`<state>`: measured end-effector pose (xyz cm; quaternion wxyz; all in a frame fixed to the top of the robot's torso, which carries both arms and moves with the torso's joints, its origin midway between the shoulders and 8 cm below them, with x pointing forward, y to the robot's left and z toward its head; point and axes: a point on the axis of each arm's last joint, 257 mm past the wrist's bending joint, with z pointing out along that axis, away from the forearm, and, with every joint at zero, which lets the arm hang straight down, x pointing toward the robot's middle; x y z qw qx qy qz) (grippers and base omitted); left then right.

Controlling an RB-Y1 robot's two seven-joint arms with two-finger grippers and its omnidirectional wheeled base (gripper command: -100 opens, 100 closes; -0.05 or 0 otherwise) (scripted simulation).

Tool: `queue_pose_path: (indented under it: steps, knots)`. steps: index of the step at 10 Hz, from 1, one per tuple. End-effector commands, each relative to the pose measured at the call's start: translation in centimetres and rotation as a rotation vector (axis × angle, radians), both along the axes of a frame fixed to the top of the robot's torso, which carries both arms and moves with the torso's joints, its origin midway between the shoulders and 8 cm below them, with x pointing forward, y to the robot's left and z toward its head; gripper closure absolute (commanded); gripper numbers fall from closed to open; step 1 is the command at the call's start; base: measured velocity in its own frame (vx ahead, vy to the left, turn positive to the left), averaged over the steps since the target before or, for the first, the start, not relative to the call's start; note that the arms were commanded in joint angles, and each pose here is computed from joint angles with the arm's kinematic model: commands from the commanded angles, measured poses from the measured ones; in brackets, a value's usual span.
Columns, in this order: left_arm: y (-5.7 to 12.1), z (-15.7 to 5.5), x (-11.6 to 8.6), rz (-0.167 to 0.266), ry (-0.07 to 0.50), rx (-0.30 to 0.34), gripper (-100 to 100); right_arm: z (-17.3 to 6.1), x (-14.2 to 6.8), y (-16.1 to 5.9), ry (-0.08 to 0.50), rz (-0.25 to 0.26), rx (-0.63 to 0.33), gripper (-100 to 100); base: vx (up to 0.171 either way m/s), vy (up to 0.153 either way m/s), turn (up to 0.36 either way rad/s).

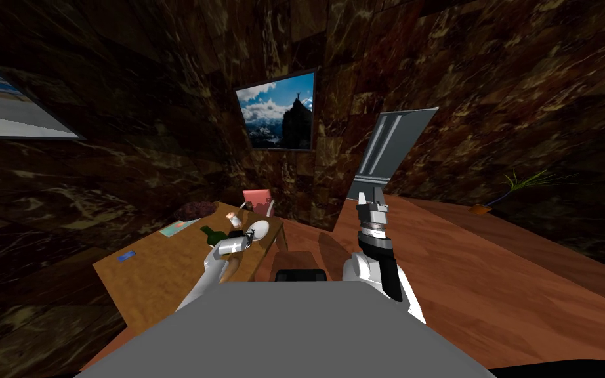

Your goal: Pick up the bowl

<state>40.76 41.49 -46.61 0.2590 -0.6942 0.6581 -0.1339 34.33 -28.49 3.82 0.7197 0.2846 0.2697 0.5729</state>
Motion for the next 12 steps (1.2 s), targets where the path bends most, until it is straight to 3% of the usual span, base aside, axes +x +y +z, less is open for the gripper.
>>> queue_pose_path:
  steps: [1,3,4,5,6,10,11,12]
  knots:
    - [-0.5,-0.8,-0.7,0.01,0.039,-0.021,-100,0.0,0.0,0.0,0.0,0.0,0.0,0,0.043,0.012,0.026]
    - [-1.1,-1.9,-1.7,0.022,0.087,-0.047,-100,0.0,0.0,0.0,0.0,0.0,0.0,0,0.047,0.006,0.021]
    - [-0.9,-1.4,-1.4,0.017,0.067,-0.037,-100,0.0,0.0,0.0,0.0,0.0,0.0,0,0.025,0.001,0.005]
    - [-0.9,-1.5,-1.5,0.019,0.073,-0.04,0,0.0,0.0,0.0,0.0,0.0,0.0,0,0.0,0.0,0.0]
    - [-1.1,-2.3,-1.6,0.021,0.071,-0.04,-100,0.0,0.0,0.0,0.0,0.0,0.0,0,0.018,0.015,-0.015]
    - [-1.3,-3.2,-1.9,0.023,0.073,-0.04,-100,0.0,0.0,0.0,0.0,0.0,0.0,0,0.029,0.022,-0.01]
    - [-1.3,-3.3,-1.9,0.023,0.071,-0.04,100,0.0,0.0,0.0,0.0,0.0,0.0,0,0.0,0.0,0.0]
    - [-1.3,-3.3,-1.9,0.023,0.071,-0.04,100,0.0,0.0,0.0,0.0,0.0,0.0,0,0.0,0.0,0.0]
